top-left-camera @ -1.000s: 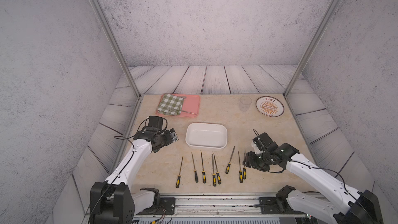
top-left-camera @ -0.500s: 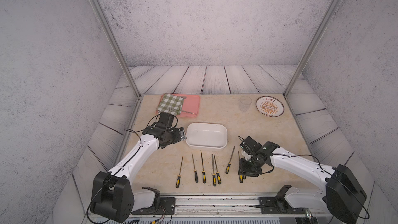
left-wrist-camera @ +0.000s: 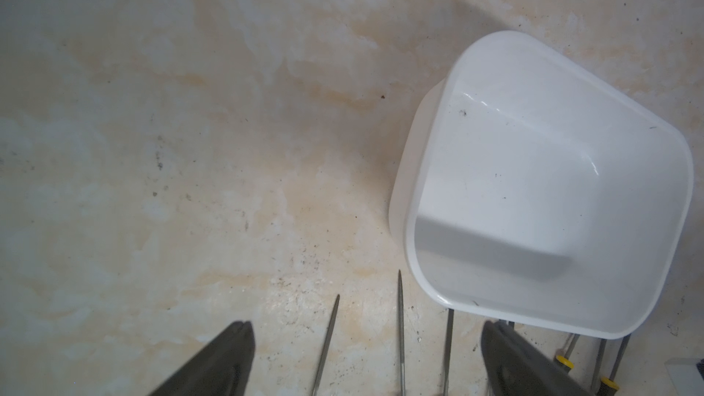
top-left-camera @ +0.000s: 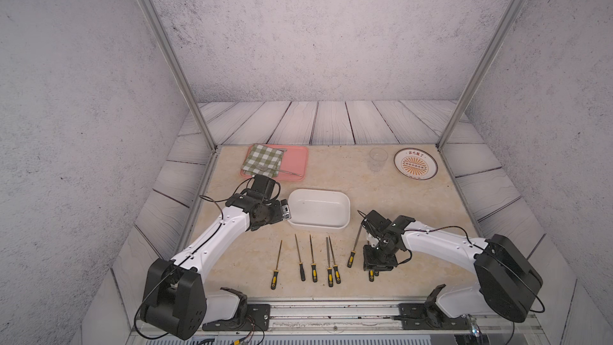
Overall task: Put the file tool into the storage box
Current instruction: Pick up the file tool from the center of the board, then place the file tool in the storage box.
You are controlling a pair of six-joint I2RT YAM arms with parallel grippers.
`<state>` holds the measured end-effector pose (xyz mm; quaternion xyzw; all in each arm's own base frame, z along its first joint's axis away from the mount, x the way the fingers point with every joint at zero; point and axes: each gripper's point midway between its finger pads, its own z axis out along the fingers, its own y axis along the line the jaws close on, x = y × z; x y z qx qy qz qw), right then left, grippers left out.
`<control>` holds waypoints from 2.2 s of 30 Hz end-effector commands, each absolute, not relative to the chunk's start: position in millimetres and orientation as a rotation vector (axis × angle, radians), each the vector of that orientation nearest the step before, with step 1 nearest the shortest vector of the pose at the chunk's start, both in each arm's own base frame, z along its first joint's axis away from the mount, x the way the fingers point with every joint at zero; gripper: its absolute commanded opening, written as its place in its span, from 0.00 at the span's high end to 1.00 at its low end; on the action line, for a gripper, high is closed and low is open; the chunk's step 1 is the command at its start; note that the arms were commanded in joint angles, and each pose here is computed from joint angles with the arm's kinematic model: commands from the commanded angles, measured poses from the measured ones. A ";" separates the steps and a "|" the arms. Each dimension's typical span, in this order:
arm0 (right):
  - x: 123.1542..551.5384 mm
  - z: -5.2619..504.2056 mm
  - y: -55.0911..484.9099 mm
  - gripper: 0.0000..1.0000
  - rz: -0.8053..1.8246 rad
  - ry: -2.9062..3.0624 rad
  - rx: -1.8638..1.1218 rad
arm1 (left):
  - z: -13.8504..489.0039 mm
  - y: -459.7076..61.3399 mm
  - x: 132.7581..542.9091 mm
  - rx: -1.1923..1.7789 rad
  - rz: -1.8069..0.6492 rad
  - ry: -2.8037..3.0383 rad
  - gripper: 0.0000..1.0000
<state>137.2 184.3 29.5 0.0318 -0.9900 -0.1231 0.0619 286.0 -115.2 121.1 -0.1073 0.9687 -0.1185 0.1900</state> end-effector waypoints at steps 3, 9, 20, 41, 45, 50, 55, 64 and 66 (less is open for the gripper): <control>146.3 23.4 181.8 0.58 -0.298 -3.022 0.153 | 137.0 -112.8 291.5 -0.291 -0.296 2.700 0.02; 149.3 16.2 174.9 0.63 -0.214 -3.030 0.170 | 141.8 -113.3 293.4 -0.272 -0.289 2.695 0.02; 154.3 29.0 167.6 0.86 -0.177 -3.085 0.245 | 151.3 -114.3 293.9 -0.263 -0.295 2.694 0.01; 256.7 198.3 268.6 0.84 -0.621 -3.222 1.448 | 185.2 -97.2 304.9 -0.484 -0.448 2.577 0.02; 281.6 185.8 281.1 0.85 -0.481 -3.154 1.608 | 175.3 -81.4 294.4 -0.535 -0.433 2.613 0.02; 307.3 158.7 297.2 0.85 -0.352 -3.027 1.786 | 164.3 -85.4 278.3 -0.515 -0.477 2.664 0.02; 318.8 133.1 311.5 0.85 -0.321 -2.900 1.958 | 157.7 -78.8 269.6 -0.526 -0.422 2.706 0.01; 308.4 95.9 318.5 0.81 -0.293 -2.734 2.054 | 159.3 -72.0 269.6 -0.498 -0.376 2.733 0.01; 305.0 91.1 320.9 0.79 -0.311 -2.731 2.041 | 158.5 -74.1 270.5 -0.510 -0.391 2.740 0.02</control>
